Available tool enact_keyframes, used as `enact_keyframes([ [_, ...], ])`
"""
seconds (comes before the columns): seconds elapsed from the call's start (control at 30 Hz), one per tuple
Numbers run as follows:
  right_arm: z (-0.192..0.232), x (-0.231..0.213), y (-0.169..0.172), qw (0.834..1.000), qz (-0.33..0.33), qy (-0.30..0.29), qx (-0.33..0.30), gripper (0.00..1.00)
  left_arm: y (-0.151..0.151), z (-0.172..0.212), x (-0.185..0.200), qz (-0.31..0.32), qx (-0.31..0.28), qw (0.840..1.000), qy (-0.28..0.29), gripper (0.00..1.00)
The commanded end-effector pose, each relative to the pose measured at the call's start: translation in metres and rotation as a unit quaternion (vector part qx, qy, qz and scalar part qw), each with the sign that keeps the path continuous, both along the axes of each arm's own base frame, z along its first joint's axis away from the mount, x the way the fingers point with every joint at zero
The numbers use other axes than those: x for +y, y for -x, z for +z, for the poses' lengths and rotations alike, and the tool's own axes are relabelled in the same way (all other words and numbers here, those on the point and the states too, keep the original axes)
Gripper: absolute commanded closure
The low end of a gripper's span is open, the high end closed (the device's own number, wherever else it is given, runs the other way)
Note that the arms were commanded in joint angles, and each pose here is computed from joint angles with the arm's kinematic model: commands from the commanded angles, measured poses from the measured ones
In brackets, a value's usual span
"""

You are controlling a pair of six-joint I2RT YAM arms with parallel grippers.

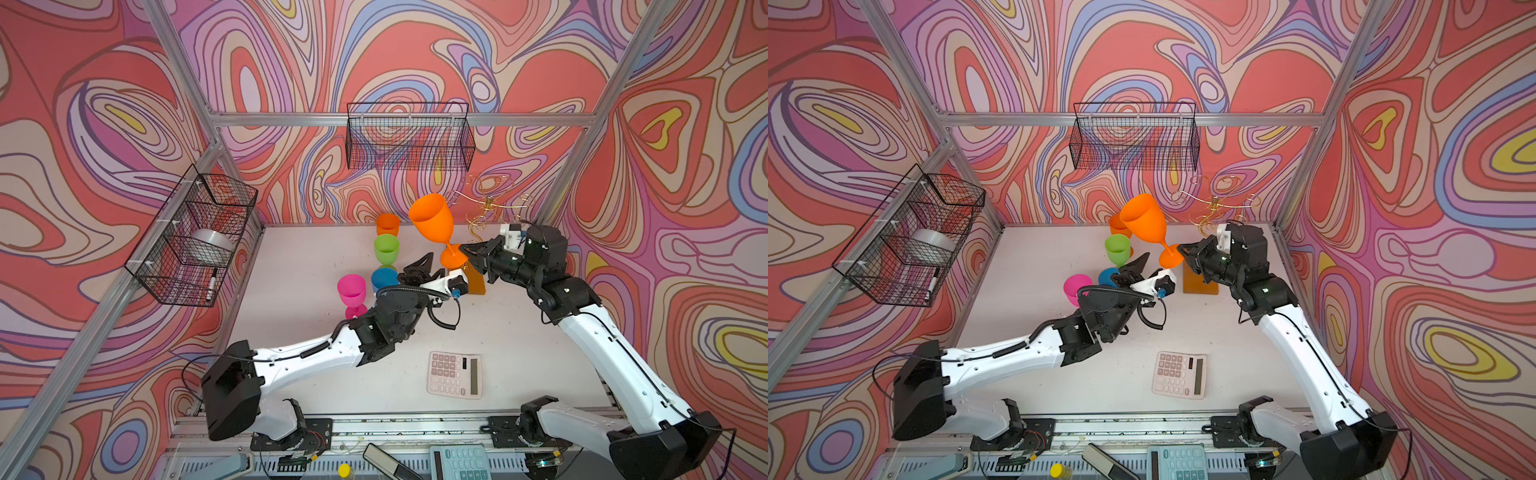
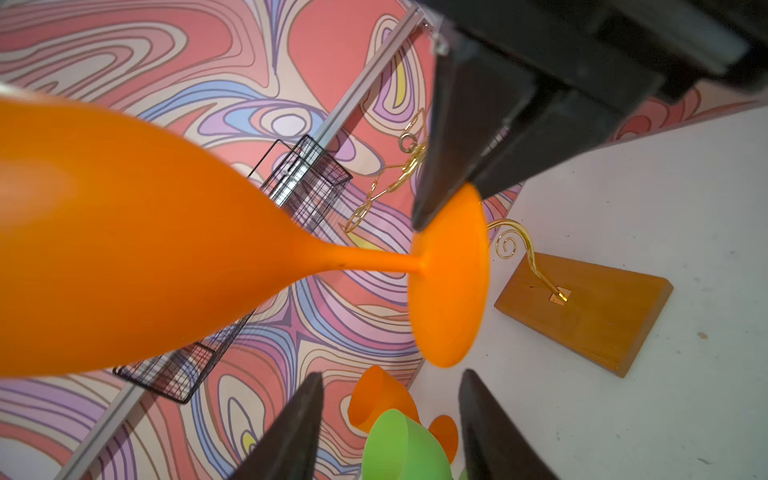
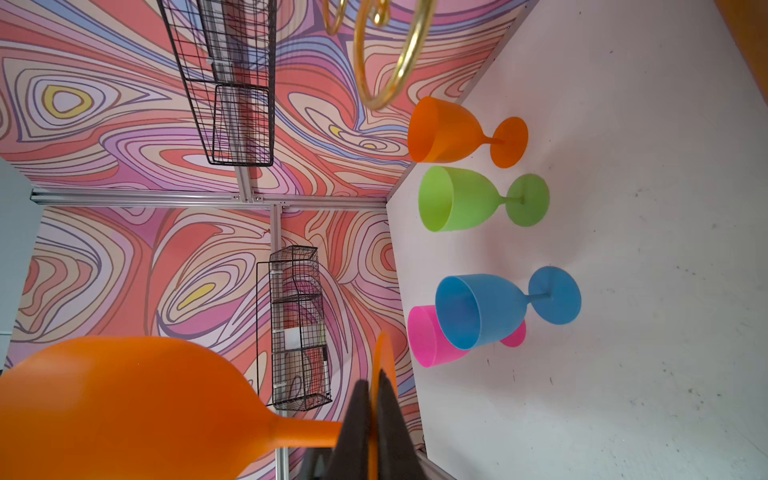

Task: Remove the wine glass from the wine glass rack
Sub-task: 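Swing the orange glass upright while the right gripper hovers near the rack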

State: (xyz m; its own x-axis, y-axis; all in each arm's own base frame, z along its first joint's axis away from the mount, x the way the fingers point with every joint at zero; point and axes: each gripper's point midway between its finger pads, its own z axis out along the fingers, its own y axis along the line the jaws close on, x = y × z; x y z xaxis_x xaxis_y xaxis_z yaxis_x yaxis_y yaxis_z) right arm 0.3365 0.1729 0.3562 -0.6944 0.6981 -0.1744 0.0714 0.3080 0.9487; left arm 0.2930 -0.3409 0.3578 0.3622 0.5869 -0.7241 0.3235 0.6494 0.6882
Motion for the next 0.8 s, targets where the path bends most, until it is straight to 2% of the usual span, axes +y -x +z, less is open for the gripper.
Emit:
enact_keyframes([
  [0.0,0.015,-0.004,-0.001,0.998,-0.004,0.013,-0.068,1.0,0.01,0.025,0.045,0.025,0.084,0.992,0.095,0.28],
  [0.17,0.016,-0.004,-0.002,0.991,0.001,0.041,-0.124,1.0,0.024,0.032,0.096,0.017,0.197,0.965,0.174,0.24],
  [0.27,0.016,-0.006,-0.002,0.986,0.001,0.065,-0.15,1.0,0.031,0.038,0.1,-0.015,0.234,0.954,0.186,0.24],
  [0.33,0.014,-0.008,-0.002,0.983,0.0,0.085,-0.166,1.0,0.034,0.035,0.1,-0.028,0.268,0.948,0.17,0.23],
  [0.47,0.007,-0.012,-0.004,0.977,-0.007,0.111,-0.18,1.0,0.038,0.054,0.098,-0.088,0.31,0.931,0.172,0.26],
  [0.63,-0.003,-0.014,-0.007,0.977,-0.013,0.116,-0.176,1.0,0.039,0.069,0.084,-0.136,0.307,0.931,0.141,0.34],
  [0.77,-0.009,-0.014,-0.01,0.979,-0.013,0.122,-0.163,1.0,0.045,0.072,0.065,-0.184,0.325,0.922,0.101,0.37],
])
